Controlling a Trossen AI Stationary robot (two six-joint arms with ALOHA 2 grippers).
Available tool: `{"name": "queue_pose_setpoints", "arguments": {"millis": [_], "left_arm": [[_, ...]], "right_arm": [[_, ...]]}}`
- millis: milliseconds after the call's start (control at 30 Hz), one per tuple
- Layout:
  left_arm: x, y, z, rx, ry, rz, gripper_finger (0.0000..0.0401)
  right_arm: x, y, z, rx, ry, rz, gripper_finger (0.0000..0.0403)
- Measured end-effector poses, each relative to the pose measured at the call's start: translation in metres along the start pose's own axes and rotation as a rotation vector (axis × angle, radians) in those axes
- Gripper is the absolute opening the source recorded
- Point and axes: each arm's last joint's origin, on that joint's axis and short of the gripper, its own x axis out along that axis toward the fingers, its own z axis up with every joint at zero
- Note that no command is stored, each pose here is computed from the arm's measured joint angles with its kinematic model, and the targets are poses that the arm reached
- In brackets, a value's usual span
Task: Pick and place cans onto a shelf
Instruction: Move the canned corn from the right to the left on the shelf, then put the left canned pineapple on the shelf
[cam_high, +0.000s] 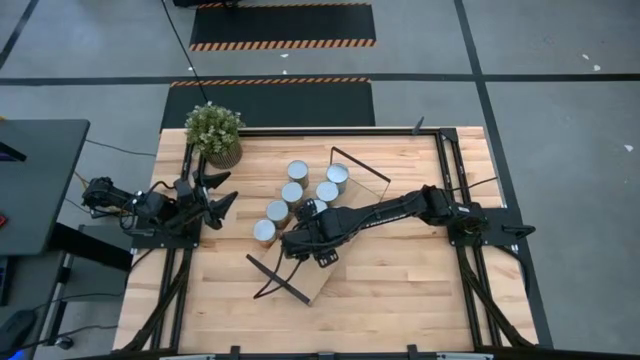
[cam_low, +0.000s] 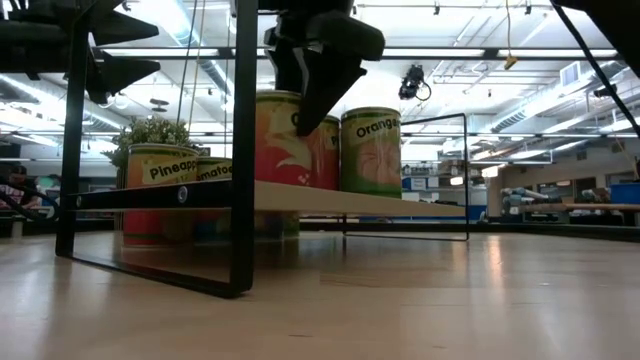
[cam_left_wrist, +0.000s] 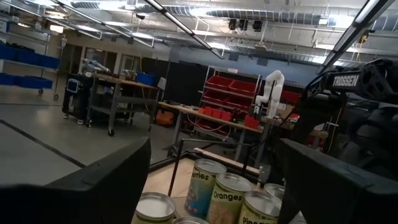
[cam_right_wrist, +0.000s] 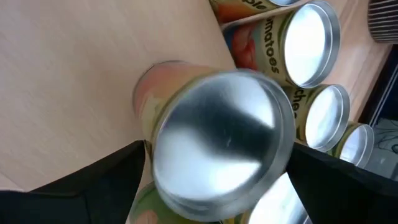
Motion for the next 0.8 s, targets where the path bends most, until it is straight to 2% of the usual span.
{"name": "queue_pose_setpoints", "arguments": {"millis": [200,333,500,800], "left_arm": [[0.000,0.000,0.000,0.003,0.002,0.000,0.0355],[0.000,0.000,0.000,0.003,0.002,0.000,0.0355],[0.000,0.000,0.000,0.004,0.003,0.000,0.0355],[0.000,0.000,-0.001,0.008,0.007,0.000,0.0355]], "right_arm": [[0.000,-0.001,0.000,0.001,0.001,-0.002,0.0387],[-0.001,0.000,0.000,-0.007,0.019,-0.064,0.0387],[-0.003,0.001,-0.001,-0.008,0.023,-0.068,0.0387],[-0.035,0.002,-0.005,0.033,-0.040,-0.071,0.0387]]}}
